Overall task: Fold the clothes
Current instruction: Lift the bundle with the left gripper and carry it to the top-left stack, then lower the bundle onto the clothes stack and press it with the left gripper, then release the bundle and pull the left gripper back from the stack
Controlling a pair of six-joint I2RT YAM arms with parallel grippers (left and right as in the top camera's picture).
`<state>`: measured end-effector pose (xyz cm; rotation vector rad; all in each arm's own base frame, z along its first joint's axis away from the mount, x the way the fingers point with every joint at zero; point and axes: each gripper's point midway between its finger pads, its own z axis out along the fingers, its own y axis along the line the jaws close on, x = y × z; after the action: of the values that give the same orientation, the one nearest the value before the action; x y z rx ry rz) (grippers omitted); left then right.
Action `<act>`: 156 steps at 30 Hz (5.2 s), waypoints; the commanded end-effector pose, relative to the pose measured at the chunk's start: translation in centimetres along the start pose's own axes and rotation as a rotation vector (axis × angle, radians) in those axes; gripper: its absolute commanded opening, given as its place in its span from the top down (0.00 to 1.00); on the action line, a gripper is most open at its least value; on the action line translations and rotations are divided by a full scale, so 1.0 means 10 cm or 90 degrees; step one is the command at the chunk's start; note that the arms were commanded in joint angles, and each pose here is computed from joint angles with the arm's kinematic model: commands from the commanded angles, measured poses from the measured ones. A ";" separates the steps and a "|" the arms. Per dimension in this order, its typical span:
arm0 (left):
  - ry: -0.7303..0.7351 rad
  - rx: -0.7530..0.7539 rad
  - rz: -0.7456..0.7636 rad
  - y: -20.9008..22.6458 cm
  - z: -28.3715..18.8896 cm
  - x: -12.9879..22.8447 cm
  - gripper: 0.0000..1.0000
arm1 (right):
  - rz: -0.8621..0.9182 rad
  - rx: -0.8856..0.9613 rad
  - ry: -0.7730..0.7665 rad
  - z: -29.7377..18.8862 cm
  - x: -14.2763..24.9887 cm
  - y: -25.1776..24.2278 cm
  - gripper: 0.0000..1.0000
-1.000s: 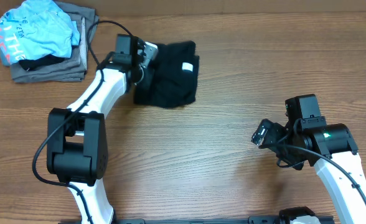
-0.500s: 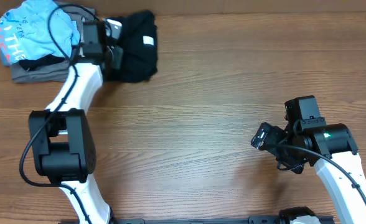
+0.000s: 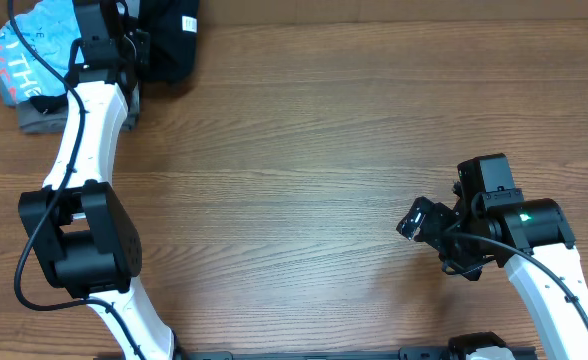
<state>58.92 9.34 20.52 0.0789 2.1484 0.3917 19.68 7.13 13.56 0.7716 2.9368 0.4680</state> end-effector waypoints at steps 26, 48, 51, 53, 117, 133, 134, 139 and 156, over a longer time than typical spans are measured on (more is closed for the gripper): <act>-0.023 -0.267 -0.168 1.23 -0.16 -0.01 0.96 | 0.013 -0.012 0.001 -0.09 0.03 0.04 0.00; -0.081 -0.222 -0.229 1.81 0.12 0.20 0.84 | 0.035 -0.018 0.028 -0.09 0.12 0.05 0.00; -0.075 -0.231 -0.223 1.86 0.30 0.36 0.82 | 0.049 -0.013 0.041 -0.09 0.17 0.03 0.00; -0.070 -0.241 -0.219 1.91 0.40 0.46 0.81 | 0.055 -0.007 0.048 -0.10 0.19 0.01 0.00; -0.177 -0.049 -0.259 1.42 0.58 -0.50 0.85 | 0.095 -0.024 0.043 -0.10 0.16 0.07 0.00; -0.072 -0.005 -0.254 0.99 0.90 -0.05 0.84 | 0.093 -0.023 0.031 -0.09 0.12 0.07 0.00; -0.062 -0.003 -0.254 0.95 0.96 0.02 0.82 | 0.093 -0.023 0.031 -0.09 0.12 0.07 0.00; -0.019 0.008 -0.253 0.78 1.23 0.36 0.72 | 0.093 -0.024 0.031 -0.09 0.12 0.07 0.00; -0.194 0.126 -0.228 0.82 0.12 -0.99 0.00 | 0.080 -0.019 0.036 -0.09 0.14 0.05 0.00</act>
<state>66.26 17.68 18.57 -0.2320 2.0179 0.0106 17.87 8.02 13.65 1.0119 2.9725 0.5389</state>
